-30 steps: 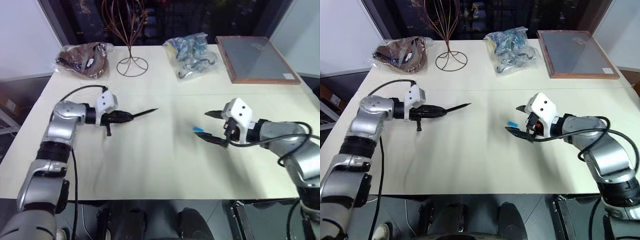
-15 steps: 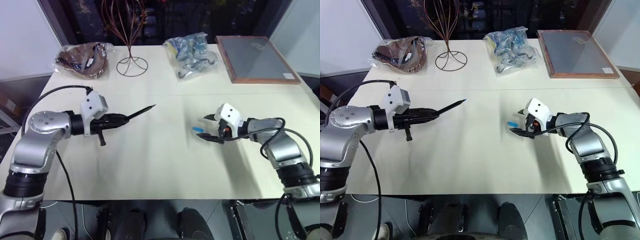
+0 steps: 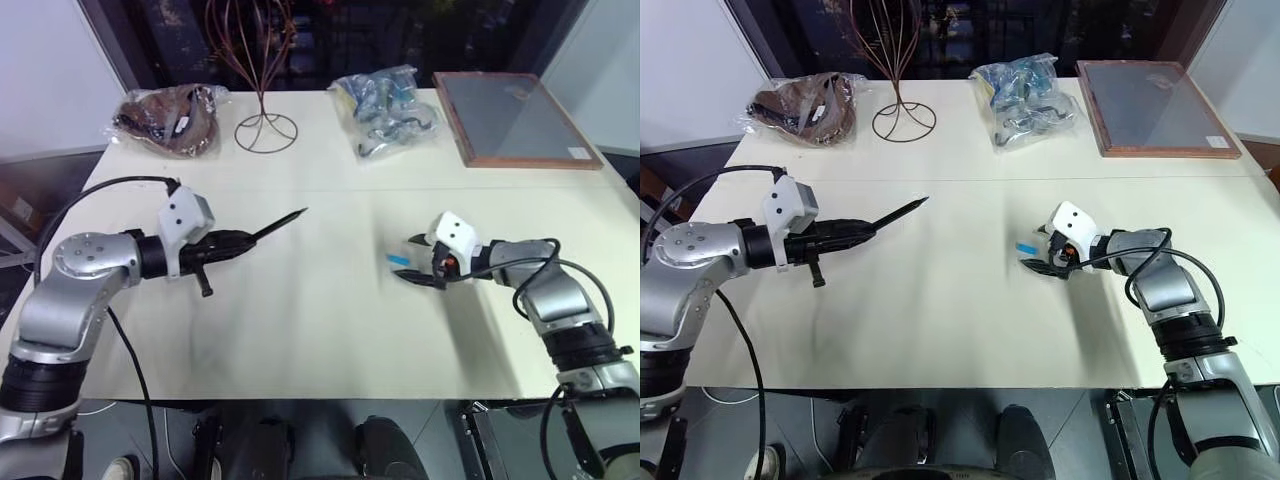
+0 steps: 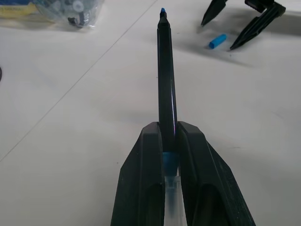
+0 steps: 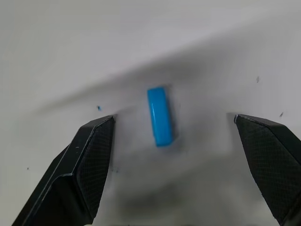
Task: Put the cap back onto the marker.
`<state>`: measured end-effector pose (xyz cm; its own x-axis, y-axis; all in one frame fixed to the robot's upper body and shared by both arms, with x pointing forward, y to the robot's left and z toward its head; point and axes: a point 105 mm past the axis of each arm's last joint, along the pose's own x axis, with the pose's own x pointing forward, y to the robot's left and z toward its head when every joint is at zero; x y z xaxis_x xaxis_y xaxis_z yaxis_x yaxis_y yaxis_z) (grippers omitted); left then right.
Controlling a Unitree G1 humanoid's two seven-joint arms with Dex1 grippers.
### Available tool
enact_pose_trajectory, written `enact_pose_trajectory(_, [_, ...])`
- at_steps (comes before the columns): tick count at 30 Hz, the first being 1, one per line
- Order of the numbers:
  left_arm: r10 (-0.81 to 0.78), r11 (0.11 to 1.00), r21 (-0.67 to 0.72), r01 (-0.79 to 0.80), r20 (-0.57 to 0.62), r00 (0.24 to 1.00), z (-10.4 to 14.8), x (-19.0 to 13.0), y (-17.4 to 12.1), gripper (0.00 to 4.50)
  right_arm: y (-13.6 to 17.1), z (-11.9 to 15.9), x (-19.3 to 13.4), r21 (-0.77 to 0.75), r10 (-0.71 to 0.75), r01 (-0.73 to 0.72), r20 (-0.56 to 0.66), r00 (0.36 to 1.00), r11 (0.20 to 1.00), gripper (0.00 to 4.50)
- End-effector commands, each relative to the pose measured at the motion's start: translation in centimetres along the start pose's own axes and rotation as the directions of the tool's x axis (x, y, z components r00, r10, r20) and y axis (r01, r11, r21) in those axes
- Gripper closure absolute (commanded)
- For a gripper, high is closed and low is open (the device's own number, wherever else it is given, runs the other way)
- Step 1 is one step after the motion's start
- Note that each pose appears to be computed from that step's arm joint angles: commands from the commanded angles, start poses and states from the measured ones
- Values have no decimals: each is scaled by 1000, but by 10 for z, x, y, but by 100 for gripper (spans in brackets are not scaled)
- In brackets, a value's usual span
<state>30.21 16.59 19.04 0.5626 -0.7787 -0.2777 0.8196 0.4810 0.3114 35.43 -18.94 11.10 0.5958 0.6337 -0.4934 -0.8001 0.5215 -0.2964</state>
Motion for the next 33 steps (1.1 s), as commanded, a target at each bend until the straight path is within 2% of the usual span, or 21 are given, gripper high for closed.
enact_pose_trajectory(1, [7, 999, 40, -8, 19, 1000, 11, -4, 2, 448, -3, 2, -2, 9, -23, 23, 6, 1000, 1000, 27])
enact_pose_trajectory(14, [7, 999, 41, -8, 21, 1000, 11, -2, 3, 448, 3, -2, -3, 19, -2, 2, -3, 1000, 1000, 27])
enact_pose_trajectory(17, [7, 999, 41, -8, 21, 1000, 10, -2, 3, 450, 3, -2, -4, 20, -1, 1, -2, 1000, 1000, 116])
enact_pose_trajectory(21, [6, 999, 42, -7, 19, 1000, 10, -2, 3, 450, 4, -1, -3, 23, 2, -2, 0, 1000, 1000, 311])
enact_pose_trajectory(23, [6, 999, 43, -6, 17, 1000, 10, -3, 3, 450, 5, -1, -3, 20, 3, -3, 1, 1000, 1000, 423])
enact_pose_trajectory(24, [6, 999, 43, -6, 16, 1000, 10, -3, 3, 450, 5, -1, -3, 18, 4, -4, 1, 1000, 1000, 443])
enact_pose_trajectory(30, [-1, 999, 47, 1, 10, 1000, 8, -3, 3, 450, 8, 2, -3, 13, 6, -6, 5, 1000, 1000, 443])
enact_pose_trajectory(33, [-20, 997, 68, 21, -2, 1000, 5, -2, 2, 450, 9, 12, -5, -18, 8, -7, 22, 1000, 1000, 443])
